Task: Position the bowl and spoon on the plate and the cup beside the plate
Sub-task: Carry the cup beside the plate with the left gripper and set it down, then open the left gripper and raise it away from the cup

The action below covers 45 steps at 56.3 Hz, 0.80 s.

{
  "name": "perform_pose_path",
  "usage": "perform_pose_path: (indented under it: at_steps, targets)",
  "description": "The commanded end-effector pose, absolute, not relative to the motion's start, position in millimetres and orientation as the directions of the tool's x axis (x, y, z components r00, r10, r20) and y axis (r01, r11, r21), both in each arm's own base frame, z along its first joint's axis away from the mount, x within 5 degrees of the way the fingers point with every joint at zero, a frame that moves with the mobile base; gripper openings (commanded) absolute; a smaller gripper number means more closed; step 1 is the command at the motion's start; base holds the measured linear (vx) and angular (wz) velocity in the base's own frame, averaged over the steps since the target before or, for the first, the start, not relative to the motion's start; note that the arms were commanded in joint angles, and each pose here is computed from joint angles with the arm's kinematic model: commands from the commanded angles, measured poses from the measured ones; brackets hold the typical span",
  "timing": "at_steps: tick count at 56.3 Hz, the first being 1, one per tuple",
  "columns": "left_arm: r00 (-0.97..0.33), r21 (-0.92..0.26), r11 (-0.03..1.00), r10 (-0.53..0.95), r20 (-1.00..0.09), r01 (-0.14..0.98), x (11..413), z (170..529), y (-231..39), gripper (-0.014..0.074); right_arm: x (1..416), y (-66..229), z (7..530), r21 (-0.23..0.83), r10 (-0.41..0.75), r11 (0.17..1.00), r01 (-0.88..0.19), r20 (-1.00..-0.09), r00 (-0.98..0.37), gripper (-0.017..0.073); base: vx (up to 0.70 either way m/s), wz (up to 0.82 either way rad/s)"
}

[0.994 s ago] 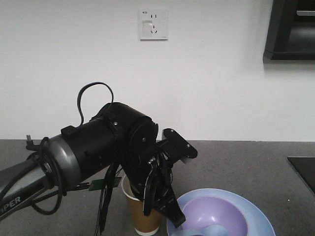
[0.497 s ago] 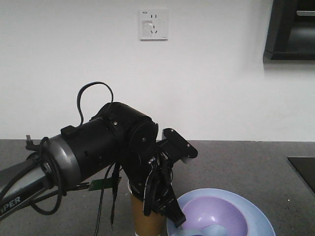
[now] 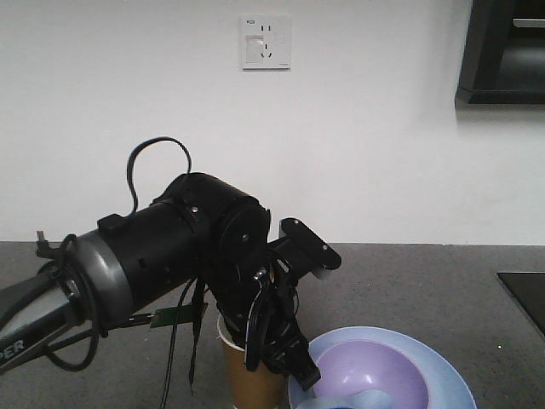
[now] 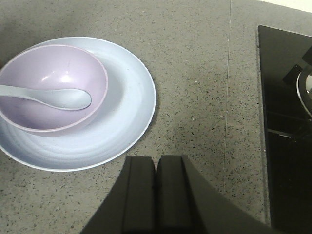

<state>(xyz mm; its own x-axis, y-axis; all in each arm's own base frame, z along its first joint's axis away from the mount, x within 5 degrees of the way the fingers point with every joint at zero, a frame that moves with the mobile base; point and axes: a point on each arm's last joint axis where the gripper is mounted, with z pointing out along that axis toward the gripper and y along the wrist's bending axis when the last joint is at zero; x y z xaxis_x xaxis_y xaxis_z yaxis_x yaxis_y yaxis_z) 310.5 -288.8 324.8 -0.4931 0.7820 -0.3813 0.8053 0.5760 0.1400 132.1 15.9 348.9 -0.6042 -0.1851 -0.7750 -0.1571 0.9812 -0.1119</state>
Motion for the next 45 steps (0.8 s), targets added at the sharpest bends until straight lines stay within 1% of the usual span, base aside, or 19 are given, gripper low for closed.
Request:
perform_pose_path:
  at_steps: [1, 11, 16, 18, 22, 27, 28, 33, 38, 42, 45]
  targets:
    - [-0.436, 0.175, 0.598, 0.725, -0.533, 0.782, 295.3, 380.2, -274.8, 0.0490, 134.6, 15.9, 363.1, -0.132, -0.195, 0.979, -0.156, -0.831, -0.521, -0.0008, 0.00, 0.00]
    - [-0.388, 0.222, 0.614, 0.697, -0.603, 0.758, 278.1, 418.3, -254.2, 0.0479, 134.6, 15.9, 363.1, -0.130, -0.193, 0.979, -0.155, -0.832, -0.521, -0.0008, 0.00, 0.00]
    - [-0.360, 0.242, 0.624, 0.677, -0.642, 0.743, 265.6, 440.1, -240.5, 0.0430, 134.4, 16.0, 362.8, -0.126, -0.189, 0.980, -0.154, -0.830, -0.525, -0.0008, 0.00, 0.00]
    - [-0.345, 0.250, 0.629, 0.667, -0.661, 0.736, 260.0, 449.5, -234.5, 0.0388, 134.3, 16.2, 362.8, -0.119, -0.182, 0.981, -0.152, -0.831, -0.526, -0.0008, 0.00, 0.00]
    - [-0.306, 0.266, 0.642, 0.636, -0.709, 0.719, 247.7, 469.9, -221.4, 0.0257, 134.2, 17.1, 362.7, -0.104, -0.171, 0.982, -0.155, -0.833, -0.527, -0.0008, 0.00, 0.00]
    - [-0.222, 0.278, 0.667, 0.563, -0.796, 0.691, 230.6, 499.3, -205.0, 0.0026, 134.8, 20.2, 364.2, -0.060, -0.137, 0.985, -0.164, -0.847, -0.514, -0.0008, 0.00, 0.00]
    - [-0.209, 0.277, 0.672, 0.548, -0.810, 0.687, 227.8, 503.6, -202.6, -0.0009, 135.1, 20.9, 364.7, -0.050, -0.129, 0.985, -0.166, -0.852, -0.508, -0.0008, 0.00, 0.00]
    - [-0.138, 0.241, 0.696, 0.441, -0.887, 0.676, 208.4, 523.0, -187.7, -0.0008, 136.4, 25.0, 368.1, -0.014, -0.104, 0.981, -0.191, -0.874, -0.474, -0.0008, 0.00, 0.00]
    - [-0.099, 0.226, 0.705, 0.388, -0.916, 0.673, 190.3, 522.3, -172.1, -0.0007, 134.7, 27.2, 374.9, -0.020, -0.111, 0.975, -0.222, -0.908, -0.405, -0.0008, 0.00, 0.00]
    - [-0.108, 0.211, 0.712, 0.375, -0.921, 0.669, 180.0, 504.0, -162.1, -0.0006, 129.6, 28.0, 381.5, -0.033, -0.117, 0.970, -0.243, -0.932, -0.342, -0.0008, 0.00, 0.00]
    - [-0.117, 0.205, 0.712, 0.375, -0.919, 0.671, 170.6, 478.7, -153.3, -0.0006, 123.3, 27.9, 386.7, -0.051, -0.128, 0.965, -0.258, -0.948, -0.293, -0.0008, 0.00, 0.00]
